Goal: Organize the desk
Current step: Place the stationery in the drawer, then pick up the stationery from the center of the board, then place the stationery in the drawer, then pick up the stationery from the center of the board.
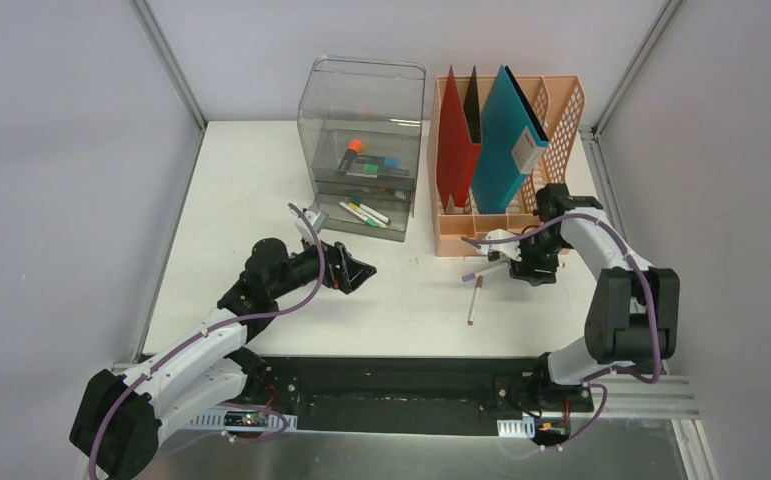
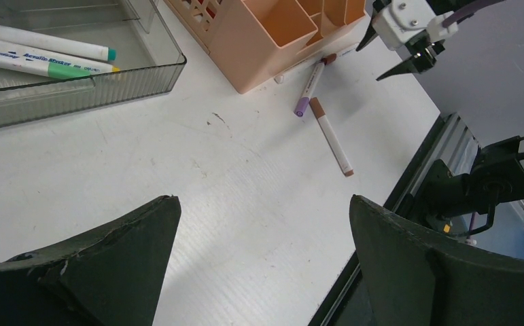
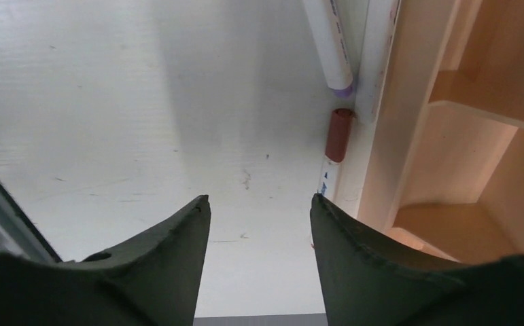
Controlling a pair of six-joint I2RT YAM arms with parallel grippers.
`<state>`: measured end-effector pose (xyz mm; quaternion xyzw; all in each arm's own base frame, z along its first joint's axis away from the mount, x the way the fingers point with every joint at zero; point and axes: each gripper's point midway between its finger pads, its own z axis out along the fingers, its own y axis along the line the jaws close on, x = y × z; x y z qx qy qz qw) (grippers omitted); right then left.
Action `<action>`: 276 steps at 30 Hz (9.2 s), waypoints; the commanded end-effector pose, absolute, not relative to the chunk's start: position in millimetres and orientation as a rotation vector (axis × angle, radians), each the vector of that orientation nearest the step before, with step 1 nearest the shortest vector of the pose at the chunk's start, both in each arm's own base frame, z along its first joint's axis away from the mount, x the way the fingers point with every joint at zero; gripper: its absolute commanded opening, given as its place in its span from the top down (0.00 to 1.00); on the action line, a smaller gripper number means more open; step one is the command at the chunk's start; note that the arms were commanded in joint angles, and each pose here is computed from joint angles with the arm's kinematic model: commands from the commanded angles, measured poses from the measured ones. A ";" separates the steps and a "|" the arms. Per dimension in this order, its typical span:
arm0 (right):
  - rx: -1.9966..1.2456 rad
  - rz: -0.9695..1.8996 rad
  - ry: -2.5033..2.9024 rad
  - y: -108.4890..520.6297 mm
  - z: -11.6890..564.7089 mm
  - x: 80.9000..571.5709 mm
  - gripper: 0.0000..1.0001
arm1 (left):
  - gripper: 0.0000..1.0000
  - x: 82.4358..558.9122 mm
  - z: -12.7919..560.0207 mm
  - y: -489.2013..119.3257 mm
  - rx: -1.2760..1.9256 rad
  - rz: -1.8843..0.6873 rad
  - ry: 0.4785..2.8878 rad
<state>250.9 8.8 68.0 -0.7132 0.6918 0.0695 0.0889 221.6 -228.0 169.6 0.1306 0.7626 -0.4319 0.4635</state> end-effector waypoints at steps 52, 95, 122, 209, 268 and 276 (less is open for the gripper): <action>-1.587 -0.034 2.691 3.4 47.5 233.3 1.00 | 0.04 205.0 176.9 -247.5 0.469 -1.221 1.774; -1.308 1.218 2.081 177.5 174.0 175.3 1.00 | 0.22 210.8 232.8 -404.3 0.284 -1.607 1.414; -1.330 1.168 2.128 177.0 162.3 178.2 0.74 | 1.00 206.3 218.6 -404.1 0.206 -1.643 1.477; -1.351 0.861 2.160 154.8 141.6 196.2 0.59 | 0.31 350.4 206.4 -207.8 -0.512 -1.303 1.618; -0.162 -0.139 2.333 -15.2 168.2 306.5 0.84 | 0.63 204.0 53.9 -473.1 0.769 -0.411 2.316; -0.169 -0.124 2.331 -12.9 168.4 306.1 0.85 | 0.66 210.4 33.1 -472.5 0.805 -0.219 2.332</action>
